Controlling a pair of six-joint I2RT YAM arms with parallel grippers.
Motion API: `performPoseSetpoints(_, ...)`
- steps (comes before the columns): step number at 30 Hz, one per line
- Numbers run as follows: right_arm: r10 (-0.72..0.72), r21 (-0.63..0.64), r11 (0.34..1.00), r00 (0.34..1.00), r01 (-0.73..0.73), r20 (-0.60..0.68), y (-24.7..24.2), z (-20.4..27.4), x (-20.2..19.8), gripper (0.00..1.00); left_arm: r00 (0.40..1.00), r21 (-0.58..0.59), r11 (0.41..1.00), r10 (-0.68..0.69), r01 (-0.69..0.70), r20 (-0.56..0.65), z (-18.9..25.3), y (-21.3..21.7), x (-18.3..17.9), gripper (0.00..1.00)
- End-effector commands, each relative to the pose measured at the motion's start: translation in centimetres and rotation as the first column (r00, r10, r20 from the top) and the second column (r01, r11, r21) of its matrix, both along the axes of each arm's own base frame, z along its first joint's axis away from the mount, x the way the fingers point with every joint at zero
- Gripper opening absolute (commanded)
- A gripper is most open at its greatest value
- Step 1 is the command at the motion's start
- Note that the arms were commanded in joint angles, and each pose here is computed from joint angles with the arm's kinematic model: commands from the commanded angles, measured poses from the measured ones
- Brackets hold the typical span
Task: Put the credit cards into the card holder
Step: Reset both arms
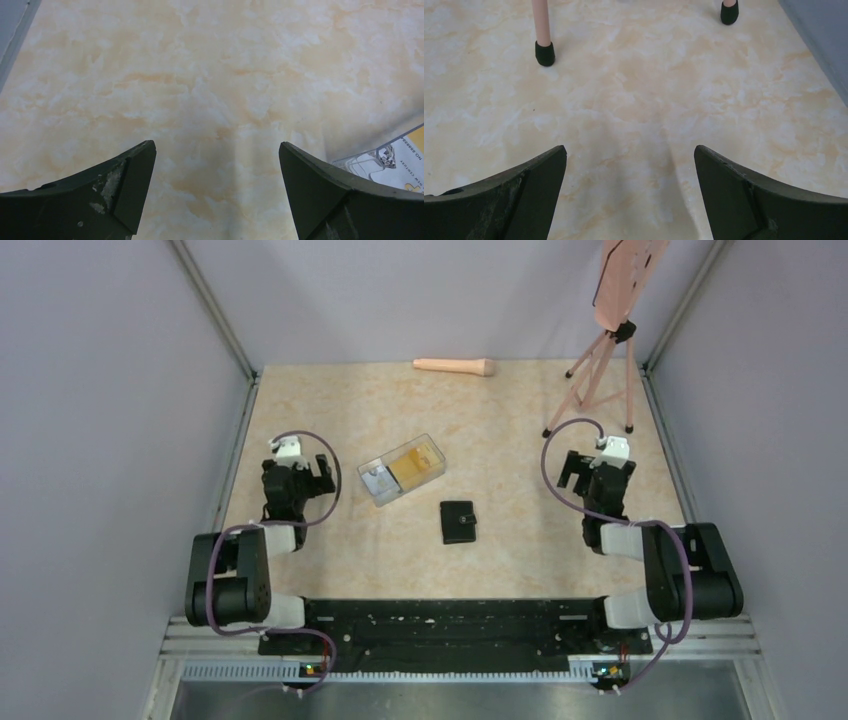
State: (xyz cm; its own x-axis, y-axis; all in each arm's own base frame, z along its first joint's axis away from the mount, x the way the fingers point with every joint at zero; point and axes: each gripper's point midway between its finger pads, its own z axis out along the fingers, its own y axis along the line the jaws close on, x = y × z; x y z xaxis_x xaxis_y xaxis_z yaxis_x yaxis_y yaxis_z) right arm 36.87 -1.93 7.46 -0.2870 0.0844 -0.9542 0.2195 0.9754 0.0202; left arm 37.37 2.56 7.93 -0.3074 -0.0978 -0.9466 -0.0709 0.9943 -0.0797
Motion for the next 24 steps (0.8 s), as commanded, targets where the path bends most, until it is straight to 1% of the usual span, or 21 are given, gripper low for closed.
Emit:
performPoseSetpoints(1,0.03,-0.02,0.999,0.989,-0.027,0.146,-0.53,2.73,1.22,0.99,0.986,0.048,0.997,-0.068,0.062,0.152,2.97,-0.57,1.94,0.99)
performPoseSetpoints(3,0.046,-0.024,0.999,0.988,-0.043,0.146,-0.29,2.73,1.25,0.99,0.986,0.037,0.998,-0.051,0.046,0.16,2.31,-0.46,1.28,0.99)
performPoseSetpoints(5,0.05,-0.025,0.999,0.988,-0.047,0.147,-0.24,2.73,1.28,0.99,0.973,0.055,0.997,-0.058,0.047,0.224,2.88,-0.46,1.34,0.99)
performPoseSetpoints(6,0.05,-0.025,0.999,0.988,-0.047,0.145,-0.23,2.65,1.26,0.99,0.971,0.056,0.997,-0.06,0.048,0.23,3.0,-0.5,1.34,0.99)
performPoseSetpoints(10,0.05,-0.026,0.999,0.988,-0.047,0.148,-0.24,2.75,1.29,0.98,0.983,0.046,0.998,-0.06,0.052,0.175,2.45,-0.54,1.33,0.99)
performPoseSetpoints(12,0.05,-0.028,0.999,0.988,-0.046,0.148,-0.26,2.75,1.27,0.97,0.982,0.048,0.997,-0.06,0.052,0.179,2.54,-0.53,1.35,0.99)
performPoseSetpoints(15,0.051,-0.028,0.998,0.988,-0.047,0.147,-0.22,2.71,1.24,0.99,0.982,0.05,0.997,-0.06,0.052,0.18,2.54,-0.5,1.31,0.99)
performPoseSetpoints(24,0.049,-0.029,0.999,0.988,-0.046,0.149,-0.28,2.8,1.27,0.99,0.982,0.05,0.997,-0.059,0.051,0.178,2.5,-0.5,1.34,0.99)
